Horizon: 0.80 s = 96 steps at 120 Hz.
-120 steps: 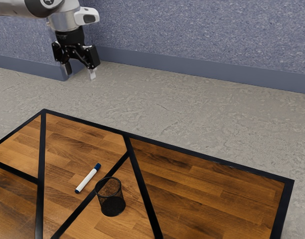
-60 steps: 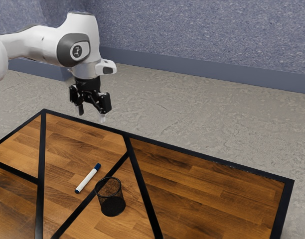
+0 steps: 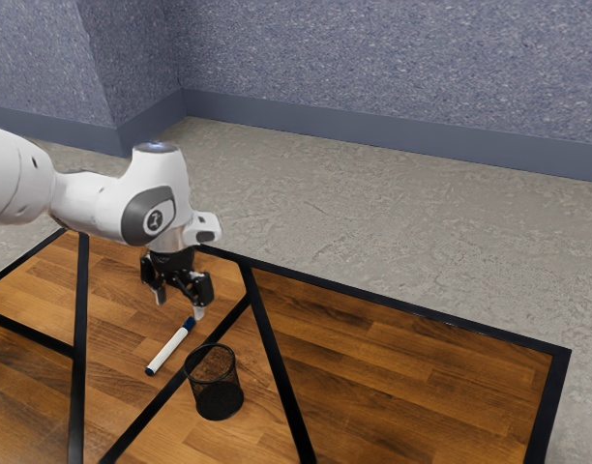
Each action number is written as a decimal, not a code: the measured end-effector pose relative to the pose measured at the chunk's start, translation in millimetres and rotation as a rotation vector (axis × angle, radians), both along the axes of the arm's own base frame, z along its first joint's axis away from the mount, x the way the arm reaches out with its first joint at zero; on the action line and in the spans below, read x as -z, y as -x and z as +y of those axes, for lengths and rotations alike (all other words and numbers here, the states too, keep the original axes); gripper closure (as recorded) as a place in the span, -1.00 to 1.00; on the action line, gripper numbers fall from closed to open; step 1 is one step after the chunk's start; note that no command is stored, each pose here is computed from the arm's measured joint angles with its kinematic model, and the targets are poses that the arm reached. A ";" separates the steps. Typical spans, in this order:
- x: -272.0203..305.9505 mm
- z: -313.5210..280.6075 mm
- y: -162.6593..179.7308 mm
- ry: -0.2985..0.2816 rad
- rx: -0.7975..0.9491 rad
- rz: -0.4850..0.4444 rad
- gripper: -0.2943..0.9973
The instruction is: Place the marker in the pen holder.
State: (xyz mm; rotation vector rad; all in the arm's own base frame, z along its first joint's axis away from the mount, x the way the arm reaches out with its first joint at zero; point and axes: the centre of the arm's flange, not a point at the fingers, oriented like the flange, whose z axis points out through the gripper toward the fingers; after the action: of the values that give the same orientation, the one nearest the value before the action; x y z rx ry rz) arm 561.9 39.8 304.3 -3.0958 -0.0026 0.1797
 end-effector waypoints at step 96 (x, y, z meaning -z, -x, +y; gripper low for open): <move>54.4 12.7 39.6 0.013 0.150 -0.065 -0.26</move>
State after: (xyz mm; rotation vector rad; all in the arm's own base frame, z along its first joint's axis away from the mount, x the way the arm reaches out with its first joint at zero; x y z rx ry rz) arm 522.3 52.5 249.9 -3.0961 0.2293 0.0742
